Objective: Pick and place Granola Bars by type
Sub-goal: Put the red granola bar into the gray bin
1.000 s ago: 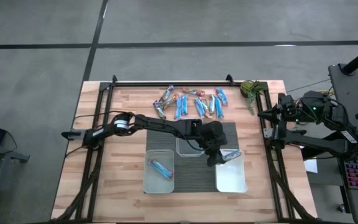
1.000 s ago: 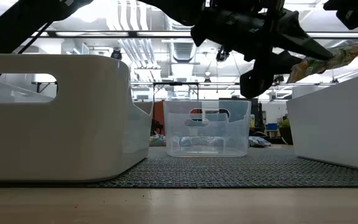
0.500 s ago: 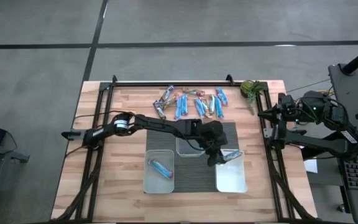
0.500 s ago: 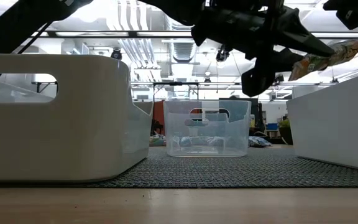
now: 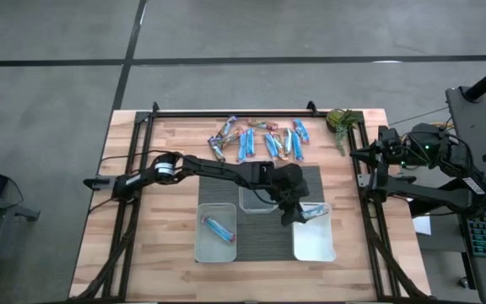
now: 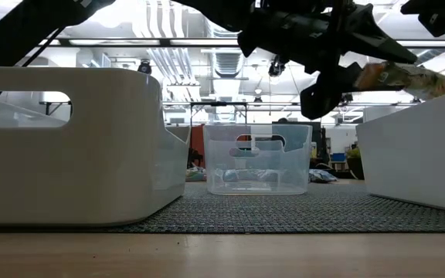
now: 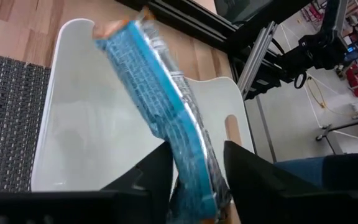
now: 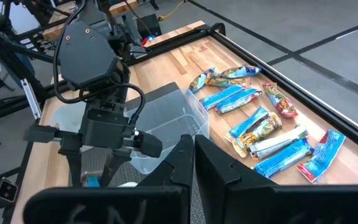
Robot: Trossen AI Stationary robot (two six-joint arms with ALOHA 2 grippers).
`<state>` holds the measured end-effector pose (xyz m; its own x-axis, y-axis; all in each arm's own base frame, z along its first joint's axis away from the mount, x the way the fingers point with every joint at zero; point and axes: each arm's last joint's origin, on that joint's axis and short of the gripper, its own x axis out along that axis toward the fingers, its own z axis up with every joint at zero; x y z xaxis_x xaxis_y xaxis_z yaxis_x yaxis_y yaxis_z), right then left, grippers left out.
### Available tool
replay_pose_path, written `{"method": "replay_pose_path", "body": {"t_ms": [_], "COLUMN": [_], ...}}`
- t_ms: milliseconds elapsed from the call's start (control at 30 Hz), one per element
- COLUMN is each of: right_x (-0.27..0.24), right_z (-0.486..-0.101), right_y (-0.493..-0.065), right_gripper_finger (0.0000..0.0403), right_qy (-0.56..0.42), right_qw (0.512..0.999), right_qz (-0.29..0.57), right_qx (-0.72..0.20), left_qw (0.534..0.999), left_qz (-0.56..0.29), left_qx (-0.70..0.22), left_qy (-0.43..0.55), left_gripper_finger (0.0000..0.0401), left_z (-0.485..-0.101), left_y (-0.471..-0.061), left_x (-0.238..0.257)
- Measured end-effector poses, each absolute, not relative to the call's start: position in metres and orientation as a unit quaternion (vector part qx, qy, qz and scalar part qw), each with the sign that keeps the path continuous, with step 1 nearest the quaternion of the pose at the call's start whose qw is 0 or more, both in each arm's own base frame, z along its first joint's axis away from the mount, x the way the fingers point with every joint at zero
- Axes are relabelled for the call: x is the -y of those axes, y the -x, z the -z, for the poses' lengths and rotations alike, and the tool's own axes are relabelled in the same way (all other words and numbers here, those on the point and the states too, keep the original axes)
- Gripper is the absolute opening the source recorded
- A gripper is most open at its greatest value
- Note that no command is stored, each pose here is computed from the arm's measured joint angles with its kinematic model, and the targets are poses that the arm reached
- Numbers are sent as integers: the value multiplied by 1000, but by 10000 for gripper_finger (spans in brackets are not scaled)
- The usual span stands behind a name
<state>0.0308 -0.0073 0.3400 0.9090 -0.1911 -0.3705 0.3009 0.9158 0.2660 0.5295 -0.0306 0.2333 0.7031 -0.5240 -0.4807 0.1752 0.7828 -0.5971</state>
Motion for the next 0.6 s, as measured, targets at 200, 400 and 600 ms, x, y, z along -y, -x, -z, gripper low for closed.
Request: {"method": "replay_pose_path", "body": {"t_ms": [200, 400, 600], "right_x": [7, 7, 7], "right_z": [-340, -340, -340], "right_y": [-31, -31, -31], "right_gripper_finger": [8, 8, 8], "right_qy": [-160, -159, -159], "right_qw": [964, 964, 964], "right_qz": [127, 127, 127], "right_qx": [-171, -171, -171], "left_qw": [882, 882, 882], "left_qz": [205, 206, 207], "left_qx": [-331, -331, -331], "left_qy": [264, 264, 264], "left_gripper_finger": [154, 154, 154], "left_z": [-233, -234, -234], "left_y": [-529, -529, -529], "left_x": [31, 31, 31]}}
